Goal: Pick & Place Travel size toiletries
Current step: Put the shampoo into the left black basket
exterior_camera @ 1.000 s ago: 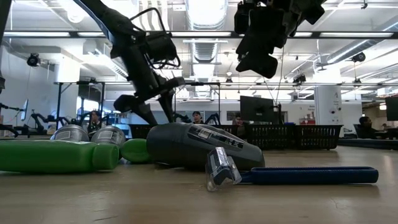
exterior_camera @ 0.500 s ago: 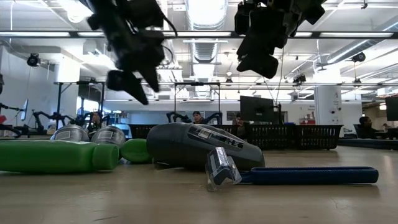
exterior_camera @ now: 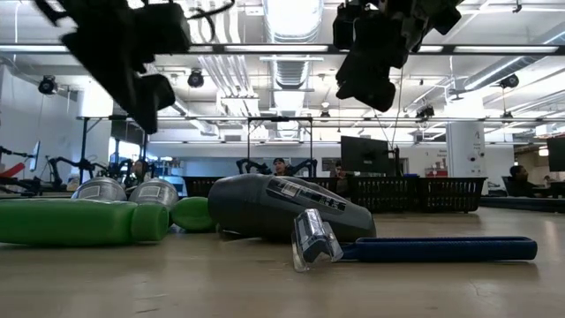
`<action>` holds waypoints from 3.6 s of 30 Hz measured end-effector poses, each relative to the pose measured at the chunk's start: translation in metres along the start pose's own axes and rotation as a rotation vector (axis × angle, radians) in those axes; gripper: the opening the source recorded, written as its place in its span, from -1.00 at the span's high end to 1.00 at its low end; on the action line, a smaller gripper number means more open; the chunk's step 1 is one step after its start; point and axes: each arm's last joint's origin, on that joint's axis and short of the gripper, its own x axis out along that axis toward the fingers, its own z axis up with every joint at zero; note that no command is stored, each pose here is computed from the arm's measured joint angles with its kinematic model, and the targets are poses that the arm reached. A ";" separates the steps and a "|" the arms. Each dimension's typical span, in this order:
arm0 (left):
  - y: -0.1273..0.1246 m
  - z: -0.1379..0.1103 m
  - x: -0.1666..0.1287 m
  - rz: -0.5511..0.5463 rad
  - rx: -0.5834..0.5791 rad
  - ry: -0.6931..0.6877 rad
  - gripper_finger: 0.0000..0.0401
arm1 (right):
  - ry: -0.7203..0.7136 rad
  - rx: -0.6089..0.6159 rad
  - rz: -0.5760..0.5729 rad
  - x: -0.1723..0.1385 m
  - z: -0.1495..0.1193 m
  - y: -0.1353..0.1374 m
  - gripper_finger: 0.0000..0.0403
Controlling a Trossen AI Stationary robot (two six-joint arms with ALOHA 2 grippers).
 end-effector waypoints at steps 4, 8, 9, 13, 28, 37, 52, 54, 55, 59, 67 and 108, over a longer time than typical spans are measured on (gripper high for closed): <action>-0.017 -0.006 0.005 0.059 0.136 0.003 -0.26 | 0.001 0.009 -0.001 0.000 0.000 0.000 0.45; -0.033 -0.012 0.011 0.096 0.222 -0.001 -0.26 | 0.000 0.014 0.000 0.000 0.000 0.000 0.51; -0.037 -0.013 0.013 0.084 0.238 -0.005 -0.26 | 0.002 0.013 0.001 0.000 0.000 0.001 0.53; -0.054 -0.013 0.021 0.056 0.287 -0.049 -0.26 | -0.003 -0.006 0.016 0.002 -0.001 0.005 0.59; -0.089 -0.018 0.089 0.038 0.210 0.068 -0.26 | -0.038 -0.230 0.081 0.006 -0.003 0.023 0.78; -0.091 -0.013 0.087 0.111 0.150 0.010 -0.25 | -0.056 -0.327 0.095 0.006 -0.004 0.028 0.71; -0.089 -0.015 0.089 0.130 0.154 0.017 -0.25 | -0.266 -0.459 0.146 -0.045 0.007 0.045 0.46; -0.088 -0.016 0.092 0.132 0.155 0.028 -0.25 | -0.265 -0.456 0.141 -0.047 0.006 0.044 0.43; -0.088 -0.017 0.094 0.128 0.155 0.038 -0.26 | -0.261 -0.454 0.140 -0.046 0.005 0.044 0.42; -0.090 -0.020 0.102 0.104 0.154 0.073 -0.26 | -0.234 -0.440 0.133 -0.044 0.002 0.041 0.36; -0.083 -0.026 0.113 0.181 0.059 0.106 -0.26 | -0.207 -0.404 0.127 -0.039 -0.004 0.036 0.24; -0.101 0.000 0.084 0.083 -0.092 0.050 0.43 | -0.231 -0.395 0.110 -0.053 -0.005 0.031 0.21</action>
